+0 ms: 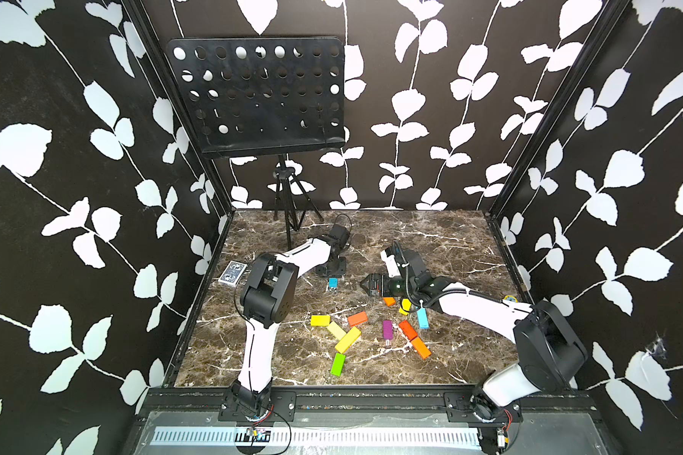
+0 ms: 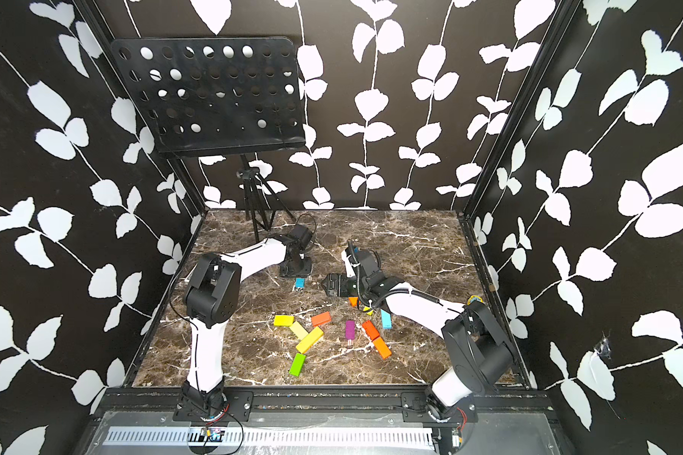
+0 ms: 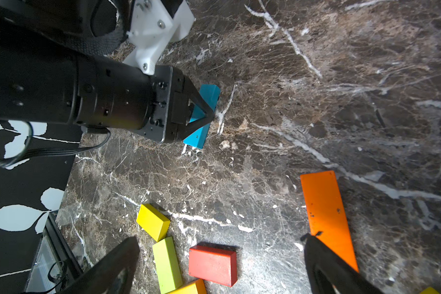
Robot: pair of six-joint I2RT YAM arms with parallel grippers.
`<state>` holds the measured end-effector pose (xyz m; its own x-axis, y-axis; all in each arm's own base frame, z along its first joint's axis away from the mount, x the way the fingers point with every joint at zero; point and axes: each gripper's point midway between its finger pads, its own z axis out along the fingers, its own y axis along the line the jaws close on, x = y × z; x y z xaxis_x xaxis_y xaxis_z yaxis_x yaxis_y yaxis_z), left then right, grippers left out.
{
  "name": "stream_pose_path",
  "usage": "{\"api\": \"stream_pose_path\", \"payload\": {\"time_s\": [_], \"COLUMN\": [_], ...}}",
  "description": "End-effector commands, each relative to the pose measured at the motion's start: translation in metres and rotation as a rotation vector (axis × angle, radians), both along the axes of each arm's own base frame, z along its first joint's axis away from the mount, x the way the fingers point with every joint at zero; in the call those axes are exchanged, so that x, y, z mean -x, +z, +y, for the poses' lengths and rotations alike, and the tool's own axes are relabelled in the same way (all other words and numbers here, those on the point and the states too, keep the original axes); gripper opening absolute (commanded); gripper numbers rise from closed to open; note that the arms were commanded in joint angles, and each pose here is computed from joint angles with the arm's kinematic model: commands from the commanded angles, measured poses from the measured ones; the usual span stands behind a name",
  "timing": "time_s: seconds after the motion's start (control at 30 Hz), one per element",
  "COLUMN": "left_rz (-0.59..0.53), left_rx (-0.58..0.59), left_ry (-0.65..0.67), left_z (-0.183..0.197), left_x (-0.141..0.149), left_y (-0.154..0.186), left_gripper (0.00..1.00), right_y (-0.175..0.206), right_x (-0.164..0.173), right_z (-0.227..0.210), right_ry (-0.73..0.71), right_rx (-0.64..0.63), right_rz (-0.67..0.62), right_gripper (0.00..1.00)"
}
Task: Assemble the letter t with building blocks
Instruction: Place the building block at the center of the board.
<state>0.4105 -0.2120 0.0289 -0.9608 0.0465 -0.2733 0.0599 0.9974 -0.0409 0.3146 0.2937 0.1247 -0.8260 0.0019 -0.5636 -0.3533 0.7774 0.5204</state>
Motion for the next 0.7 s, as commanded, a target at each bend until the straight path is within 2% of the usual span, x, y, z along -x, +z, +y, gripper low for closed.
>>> {"api": "stream_pose_path", "payload": {"time_s": [0.0,0.2,0.67], "left_rz": [0.019,0.021,0.016], "left_rx": [0.0,0.006,0.002], "left_ry": [0.022,0.024,0.022], "left_z": [0.0028,0.0017,0.0023], "left_x": [-0.0002,0.0001,-0.001], "left_y": [-0.0048,-0.0066,-0.0061], "left_gripper": [0.26,0.3,0.46], "right_y": [0.0159,0.0153,0.0126], "right_x": [-0.0076,-0.0077,-0.0052], "right_z": [0.0035,0.0052,0.006], "right_ry": [0.003,0.01,0.024], "right_rx": [-0.032,-0.038,-0.038], "right_rz": [-0.048,-0.046,-0.041], "right_gripper": [0.99,0.99,0.99]}}
